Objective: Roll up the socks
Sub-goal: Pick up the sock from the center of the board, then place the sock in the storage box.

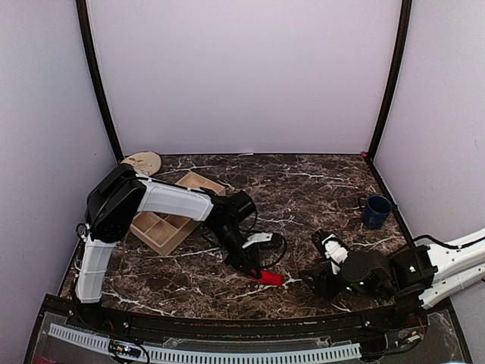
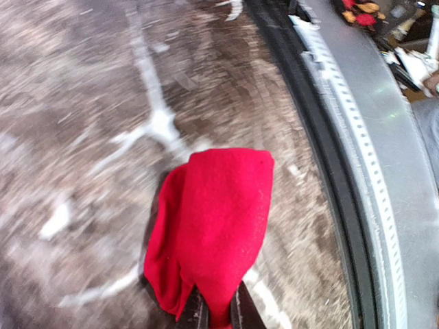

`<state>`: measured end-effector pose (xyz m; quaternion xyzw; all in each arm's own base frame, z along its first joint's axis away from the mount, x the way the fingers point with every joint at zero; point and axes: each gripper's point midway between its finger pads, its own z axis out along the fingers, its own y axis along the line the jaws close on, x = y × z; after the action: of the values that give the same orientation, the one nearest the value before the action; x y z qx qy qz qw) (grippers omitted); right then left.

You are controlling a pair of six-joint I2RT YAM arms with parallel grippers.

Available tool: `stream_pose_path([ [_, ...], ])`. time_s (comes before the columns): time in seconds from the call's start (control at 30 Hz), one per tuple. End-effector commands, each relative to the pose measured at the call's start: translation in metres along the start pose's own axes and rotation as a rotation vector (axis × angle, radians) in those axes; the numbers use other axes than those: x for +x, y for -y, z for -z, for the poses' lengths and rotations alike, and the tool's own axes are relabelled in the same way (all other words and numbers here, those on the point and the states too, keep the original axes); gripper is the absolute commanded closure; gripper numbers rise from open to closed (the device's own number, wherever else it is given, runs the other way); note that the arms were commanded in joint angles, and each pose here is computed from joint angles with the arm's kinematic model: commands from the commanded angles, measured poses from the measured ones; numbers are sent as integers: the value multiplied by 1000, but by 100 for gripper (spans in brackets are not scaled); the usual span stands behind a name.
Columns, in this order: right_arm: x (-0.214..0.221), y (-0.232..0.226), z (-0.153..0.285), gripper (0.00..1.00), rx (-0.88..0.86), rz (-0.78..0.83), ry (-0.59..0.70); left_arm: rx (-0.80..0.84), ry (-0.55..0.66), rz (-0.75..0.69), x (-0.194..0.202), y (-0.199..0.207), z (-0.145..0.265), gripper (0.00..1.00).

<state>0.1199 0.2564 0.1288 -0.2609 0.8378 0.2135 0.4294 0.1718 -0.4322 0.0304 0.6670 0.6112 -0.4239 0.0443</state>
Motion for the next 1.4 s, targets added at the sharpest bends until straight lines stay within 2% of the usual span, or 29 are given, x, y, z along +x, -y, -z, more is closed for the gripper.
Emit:
stream_pose_path([
  [0.0,-7,18,5,43,85,-48,36,-117,-20,61,2,-6,33,100],
  [0.1,-12,21,5,43,112,-56,51,-176,26,51,-10,-5,59,100],
  [0.33,-22,13,-6,43,133,-27,66,-423,113,35,-25,-12,135,100],
  [0.53,-30,6,-21,43,132,-9,66,-686,123,71,-10,-21,198,100],
  [0.77,-41,-1,-35,43,115,13,69,-1012,161,230,24,-29,262,100],
  [1.0,-48,-9,-50,43,86,35,68,-1294,217,501,54,-29,308,100],
  [1.37,-51,-18,-59,43,44,73,54,-1563,421,889,99,7,354,100],
])
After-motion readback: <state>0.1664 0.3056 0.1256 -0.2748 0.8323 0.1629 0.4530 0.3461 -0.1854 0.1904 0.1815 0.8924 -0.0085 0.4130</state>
